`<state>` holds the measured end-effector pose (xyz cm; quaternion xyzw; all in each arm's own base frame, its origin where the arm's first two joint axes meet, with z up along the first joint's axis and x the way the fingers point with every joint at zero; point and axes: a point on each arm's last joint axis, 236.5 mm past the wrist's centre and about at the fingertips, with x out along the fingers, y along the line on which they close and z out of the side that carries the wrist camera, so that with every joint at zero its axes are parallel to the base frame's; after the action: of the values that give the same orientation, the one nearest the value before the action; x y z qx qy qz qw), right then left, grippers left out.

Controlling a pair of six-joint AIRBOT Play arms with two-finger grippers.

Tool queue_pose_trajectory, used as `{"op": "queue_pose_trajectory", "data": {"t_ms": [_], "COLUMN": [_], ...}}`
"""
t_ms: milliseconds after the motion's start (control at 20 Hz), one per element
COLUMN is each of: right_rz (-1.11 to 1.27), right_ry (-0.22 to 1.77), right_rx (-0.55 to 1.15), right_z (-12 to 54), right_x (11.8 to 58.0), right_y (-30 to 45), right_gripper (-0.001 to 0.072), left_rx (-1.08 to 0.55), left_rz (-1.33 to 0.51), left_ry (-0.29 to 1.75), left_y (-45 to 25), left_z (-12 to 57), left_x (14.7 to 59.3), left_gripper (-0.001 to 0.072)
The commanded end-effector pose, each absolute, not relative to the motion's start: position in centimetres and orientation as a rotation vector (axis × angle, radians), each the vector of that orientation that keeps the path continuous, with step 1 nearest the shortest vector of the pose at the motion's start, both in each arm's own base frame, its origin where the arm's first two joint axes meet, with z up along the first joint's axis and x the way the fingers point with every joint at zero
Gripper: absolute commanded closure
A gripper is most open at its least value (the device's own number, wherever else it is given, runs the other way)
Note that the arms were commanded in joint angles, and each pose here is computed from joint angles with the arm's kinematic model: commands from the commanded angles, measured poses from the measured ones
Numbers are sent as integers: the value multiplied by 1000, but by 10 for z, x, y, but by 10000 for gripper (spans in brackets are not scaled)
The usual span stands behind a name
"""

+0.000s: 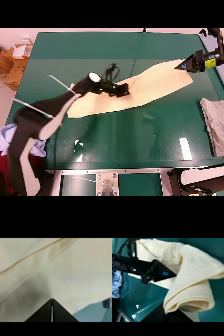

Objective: Fold the shirts.

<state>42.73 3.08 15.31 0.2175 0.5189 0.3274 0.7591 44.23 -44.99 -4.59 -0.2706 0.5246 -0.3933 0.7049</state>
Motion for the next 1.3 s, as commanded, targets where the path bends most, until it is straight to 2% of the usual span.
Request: {"op": "queue_pose_trajectory", "data": {"t_ms": [0,150,300,400,500,750,950,1150,1200,1250], "right_rz": [757,771,777,780,798,842,862,843,818,792], "right_ry": [1119,1137,1145,1155,1159,1140,1117,996,956,923], "right_rx": [418,412,417,426,421,450,494,523,530,532], "right_z": [184,187,186,187,187,178,130,70,50,28], "right_x": [405,398,397,397,398,412,416,421,423,423], "right_y": [54,62,66,75,93,184,294,421,449,471], "right_gripper": [693,693,693,694,693,692,692,691,667,407], "left_rx": [-665,-685,-670,-676,-636,-404,-307,-180,-167,-169], "left_rz": [-916,-949,-1060,-1132,-1130,-729,-414,-135,-100,-96], "left_ry": [1196,1236,1280,1297,1307,1335,1370,1421,1416,1415], "left_y": [-505,-523,-521,-496,-448,-260,-127,-37,-26,-25], "left_z": [-60,-62,-32,6,36,75,90,72,69,66], "left_x": [432,424,409,412,426,470,470,466,468,469], "left_gripper": [679,679,679,679,679,679,679,679,679,679]}}
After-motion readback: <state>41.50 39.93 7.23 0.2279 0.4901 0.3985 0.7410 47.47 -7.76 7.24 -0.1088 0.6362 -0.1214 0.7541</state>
